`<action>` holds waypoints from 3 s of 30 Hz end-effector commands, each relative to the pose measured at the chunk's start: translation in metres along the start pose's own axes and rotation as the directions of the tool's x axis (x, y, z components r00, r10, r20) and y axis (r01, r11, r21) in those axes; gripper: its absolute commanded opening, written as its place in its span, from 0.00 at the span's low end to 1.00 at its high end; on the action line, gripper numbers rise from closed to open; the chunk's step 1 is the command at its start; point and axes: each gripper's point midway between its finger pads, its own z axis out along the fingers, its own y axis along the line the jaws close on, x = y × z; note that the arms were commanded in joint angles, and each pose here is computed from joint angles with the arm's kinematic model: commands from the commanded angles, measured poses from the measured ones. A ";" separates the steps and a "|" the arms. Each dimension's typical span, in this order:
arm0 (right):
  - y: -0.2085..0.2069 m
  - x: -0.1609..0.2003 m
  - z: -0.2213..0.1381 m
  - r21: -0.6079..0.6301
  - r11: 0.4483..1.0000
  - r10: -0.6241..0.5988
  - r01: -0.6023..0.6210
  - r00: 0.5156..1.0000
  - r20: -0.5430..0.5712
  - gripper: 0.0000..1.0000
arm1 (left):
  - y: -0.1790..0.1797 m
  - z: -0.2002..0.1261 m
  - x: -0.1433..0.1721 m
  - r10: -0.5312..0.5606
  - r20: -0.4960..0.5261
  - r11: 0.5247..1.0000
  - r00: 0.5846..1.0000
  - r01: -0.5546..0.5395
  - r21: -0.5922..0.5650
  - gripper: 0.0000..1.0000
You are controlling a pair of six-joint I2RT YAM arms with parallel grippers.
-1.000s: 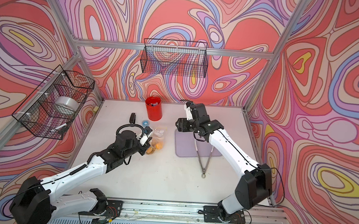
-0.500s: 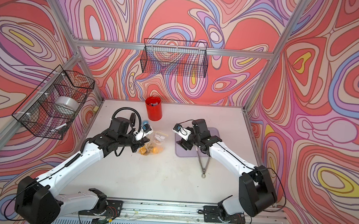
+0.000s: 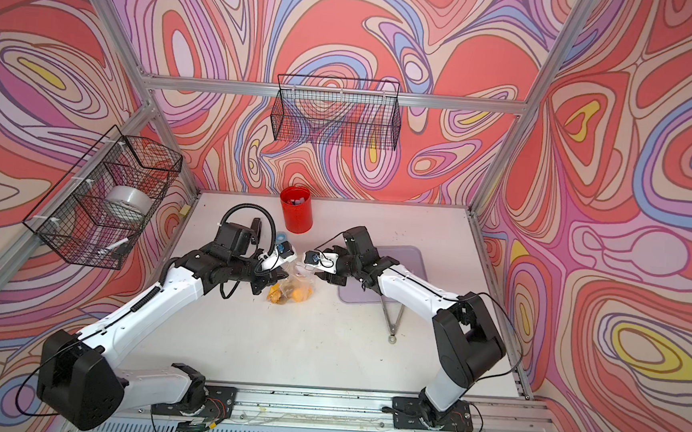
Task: Put the cookies into a resealable bag to prevent moisture
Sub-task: Adjust the ziploc bag at the center of the board.
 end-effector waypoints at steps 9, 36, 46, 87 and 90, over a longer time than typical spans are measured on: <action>-0.003 -0.009 -0.029 -0.068 0.998 0.008 -0.017 0.991 -0.132 0.00 | 0.014 -0.026 -0.012 0.018 0.047 0.999 0.999 -0.016 -0.047 0.00; 0.019 0.004 -0.061 -0.114 0.913 0.320 -0.393 0.859 -0.399 0.00 | 0.015 0.005 0.001 -0.085 0.192 0.989 0.978 0.107 -0.107 0.60; 0.019 0.013 -0.063 -0.107 0.939 0.258 -0.328 0.873 -0.413 0.00 | 0.034 0.013 -0.015 -0.077 0.241 0.977 0.967 0.122 -0.177 0.00; 0.022 -0.014 -0.015 -0.104 0.959 0.231 -0.263 0.941 -0.248 0.25 | -0.006 -0.005 0.007 -0.072 0.118 0.996 0.990 0.077 -0.039 0.00; 0.023 -0.016 -0.006 -0.113 0.957 0.235 -0.268 0.941 -0.242 0.00 | -0.008 -0.005 0.006 -0.071 0.120 0.997 0.990 0.074 -0.025 0.00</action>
